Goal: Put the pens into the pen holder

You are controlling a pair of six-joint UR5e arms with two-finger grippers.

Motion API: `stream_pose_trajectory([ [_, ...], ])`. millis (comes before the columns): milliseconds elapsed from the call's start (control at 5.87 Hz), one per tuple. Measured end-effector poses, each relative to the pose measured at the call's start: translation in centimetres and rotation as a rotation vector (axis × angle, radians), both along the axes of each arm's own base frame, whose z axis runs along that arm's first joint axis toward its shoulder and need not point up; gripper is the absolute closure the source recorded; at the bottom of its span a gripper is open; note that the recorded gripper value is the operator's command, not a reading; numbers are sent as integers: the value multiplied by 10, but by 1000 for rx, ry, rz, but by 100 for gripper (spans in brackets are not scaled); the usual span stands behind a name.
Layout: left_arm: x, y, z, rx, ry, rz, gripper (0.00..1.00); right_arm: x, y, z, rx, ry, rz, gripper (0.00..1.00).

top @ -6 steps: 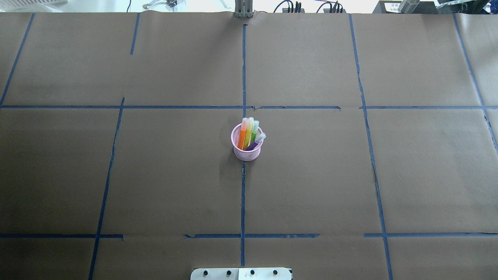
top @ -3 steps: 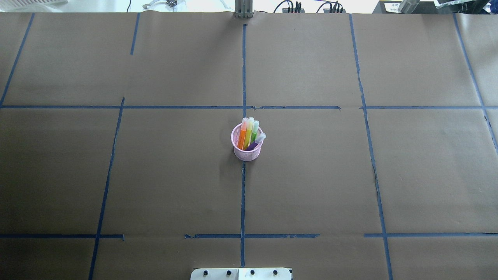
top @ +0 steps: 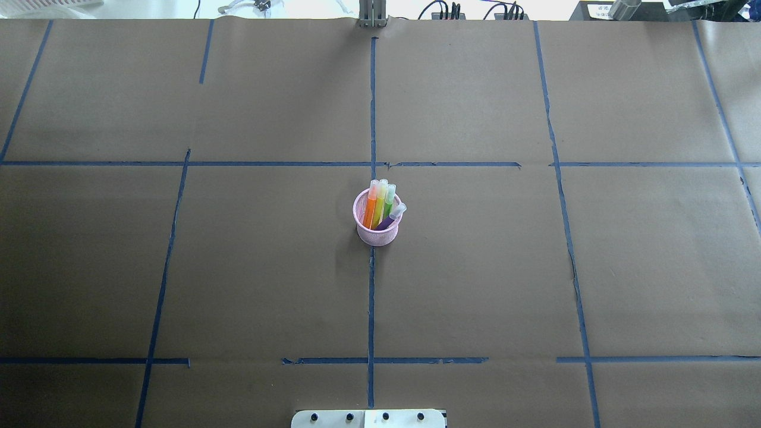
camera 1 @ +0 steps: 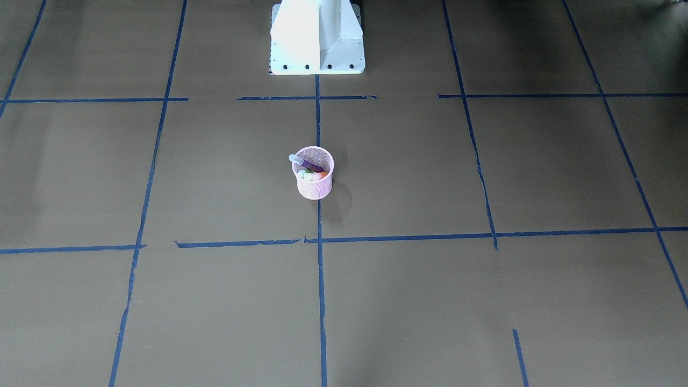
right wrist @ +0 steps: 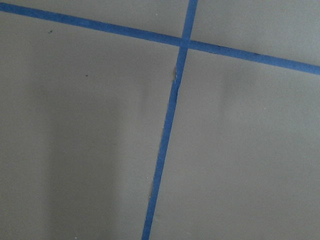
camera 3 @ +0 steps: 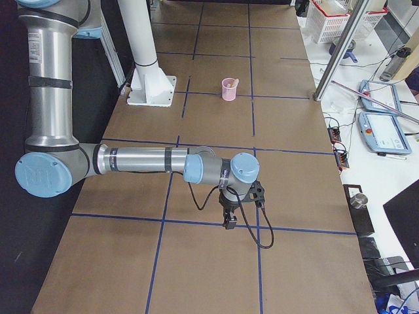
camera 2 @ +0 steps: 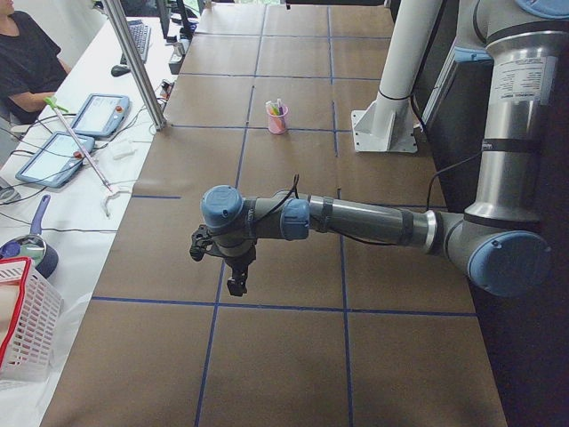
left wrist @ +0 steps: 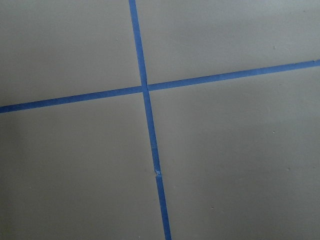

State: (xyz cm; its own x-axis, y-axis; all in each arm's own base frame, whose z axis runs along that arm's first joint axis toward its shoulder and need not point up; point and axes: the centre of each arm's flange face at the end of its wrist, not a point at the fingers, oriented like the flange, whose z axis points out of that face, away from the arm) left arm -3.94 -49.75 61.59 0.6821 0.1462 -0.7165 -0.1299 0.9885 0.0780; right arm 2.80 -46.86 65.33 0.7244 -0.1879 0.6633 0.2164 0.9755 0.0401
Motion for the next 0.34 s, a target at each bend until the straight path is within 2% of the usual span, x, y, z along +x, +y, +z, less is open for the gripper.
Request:
stream_pose_trajectory([
  [341, 0, 3, 11, -16, 1, 0, 0, 6, 0, -25, 51, -3, 13, 0],
])
